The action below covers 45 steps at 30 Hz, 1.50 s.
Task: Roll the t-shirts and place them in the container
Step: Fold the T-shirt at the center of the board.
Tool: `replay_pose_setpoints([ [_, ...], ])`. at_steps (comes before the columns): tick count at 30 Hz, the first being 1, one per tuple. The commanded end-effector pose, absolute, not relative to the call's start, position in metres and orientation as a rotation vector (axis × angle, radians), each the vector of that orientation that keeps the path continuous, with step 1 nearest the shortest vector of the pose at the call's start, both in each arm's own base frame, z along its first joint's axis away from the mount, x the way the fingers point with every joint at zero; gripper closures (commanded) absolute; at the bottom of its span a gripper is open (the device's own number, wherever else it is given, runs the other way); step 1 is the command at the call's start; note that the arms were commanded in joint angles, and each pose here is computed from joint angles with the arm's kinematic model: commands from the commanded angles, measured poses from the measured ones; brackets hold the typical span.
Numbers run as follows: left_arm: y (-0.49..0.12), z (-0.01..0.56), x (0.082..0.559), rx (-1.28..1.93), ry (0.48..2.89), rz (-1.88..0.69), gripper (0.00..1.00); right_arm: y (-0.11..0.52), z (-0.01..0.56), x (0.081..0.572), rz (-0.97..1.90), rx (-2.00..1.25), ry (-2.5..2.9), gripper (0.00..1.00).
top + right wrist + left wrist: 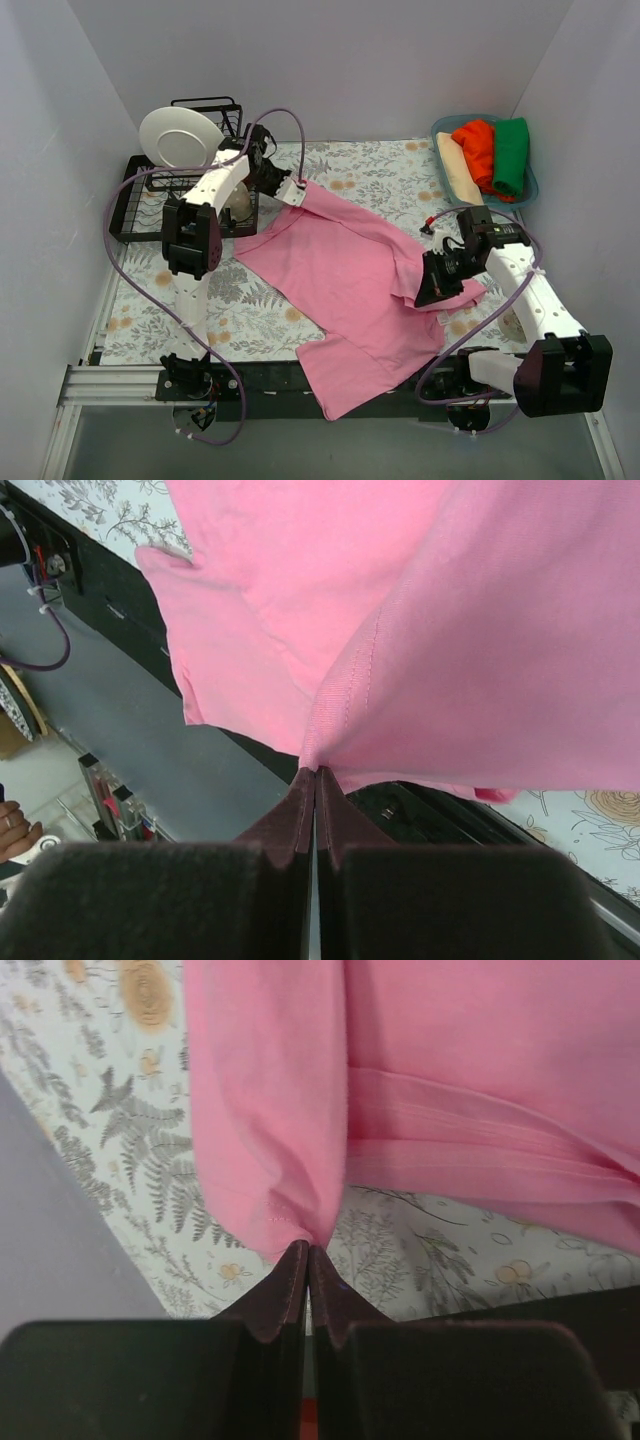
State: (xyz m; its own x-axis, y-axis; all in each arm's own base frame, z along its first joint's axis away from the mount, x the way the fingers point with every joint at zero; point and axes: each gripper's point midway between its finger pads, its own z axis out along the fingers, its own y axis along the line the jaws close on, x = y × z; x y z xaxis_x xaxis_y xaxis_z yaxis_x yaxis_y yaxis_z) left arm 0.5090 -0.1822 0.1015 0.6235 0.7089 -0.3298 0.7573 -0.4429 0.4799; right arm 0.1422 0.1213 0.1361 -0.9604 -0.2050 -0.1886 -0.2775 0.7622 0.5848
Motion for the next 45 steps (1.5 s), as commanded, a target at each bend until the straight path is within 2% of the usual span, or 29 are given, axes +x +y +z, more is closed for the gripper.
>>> replay_pose_setpoints([
  [1,-0.125,0.056,0.467,2.380,1.270,-0.286,1.00,0.126,0.147,0.139,0.990,-0.417,2.829,0.99],
  [3,-0.125,0.053,0.463,2.385,1.273,-0.280,0.97,0.124,0.148,0.142,0.963,-0.404,2.834,0.99],
  [4,-0.126,0.055,0.465,2.375,1.268,-0.264,0.68,0.122,0.148,0.143,0.941,-0.398,2.846,0.99],
  [5,-0.129,0.062,0.471,2.334,1.272,-0.226,0.54,0.119,0.148,0.145,0.919,-0.387,2.865,0.99],
  [6,-0.133,0.067,0.475,2.303,1.262,-0.219,0.48,0.120,0.157,0.153,0.921,-0.384,2.851,0.97],
  [7,-0.137,0.071,0.480,2.279,1.259,-0.207,0.43,0.116,0.162,0.158,0.953,-0.338,2.861,0.91],
  [8,-0.145,0.078,0.485,2.228,1.286,-0.204,0.42,0.116,0.170,0.164,0.985,-0.303,2.844,0.78],
  [10,-0.160,0.097,0.499,2.160,1.288,-0.206,0.40,0.106,0.188,0.183,1.027,-0.195,2.815,0.65],
  [11,-0.168,0.102,0.499,2.108,1.343,-0.234,0.39,0.105,0.192,0.189,1.045,-0.173,2.795,0.46],
  [13,-0.183,0.119,0.510,2.025,1.354,-0.242,0.37,0.106,0.206,0.204,1.092,-0.194,2.725,0.28],
  [14,-0.193,0.125,0.515,1.991,1.353,-0.241,0.37,0.108,0.211,0.208,1.114,-0.215,2.696,0.02],
  [18,-0.224,0.145,0.520,1.750,1.475,-0.346,0.31,0.086,0.218,0.248,0.937,-0.176,2.640,0.02],
  [20,-0.245,0.147,0.533,1.643,1.493,-0.364,0.30,0.059,0.215,0.272,0.724,-0.181,2.629,0.02],
  [21,-0.251,0.148,0.536,1.516,1.596,-0.425,0.30,0.049,0.208,0.281,0.655,-0.242,2.637,0.01],
  [22,-0.260,0.151,0.552,1.445,1.585,-0.412,0.29,0.027,0.199,0.287,0.483,-0.271,2.675,0.02],
  [26,-0.285,0.167,0.575,1.165,1.679,-0.494,0.27,-0.024,0.160,0.293,0.162,-0.589,2.741,0.14],
  [30,-0.303,0.184,0.577,1.043,1.695,-0.572,0.27,-0.041,0.124,0.270,0.193,-0.799,2.871,0.15],
  [37,-0.320,0.191,0.549,1.001,1.700,-0.667,0.25,-0.061,0.096,0.256,0.172,-0.947,2.995,0.15],
  [45,-0.319,0.185,0.537,0.965,1.724,-0.702,0.25,-0.077,0.062,0.255,0.196,-0.999,3.114,0.36],
])
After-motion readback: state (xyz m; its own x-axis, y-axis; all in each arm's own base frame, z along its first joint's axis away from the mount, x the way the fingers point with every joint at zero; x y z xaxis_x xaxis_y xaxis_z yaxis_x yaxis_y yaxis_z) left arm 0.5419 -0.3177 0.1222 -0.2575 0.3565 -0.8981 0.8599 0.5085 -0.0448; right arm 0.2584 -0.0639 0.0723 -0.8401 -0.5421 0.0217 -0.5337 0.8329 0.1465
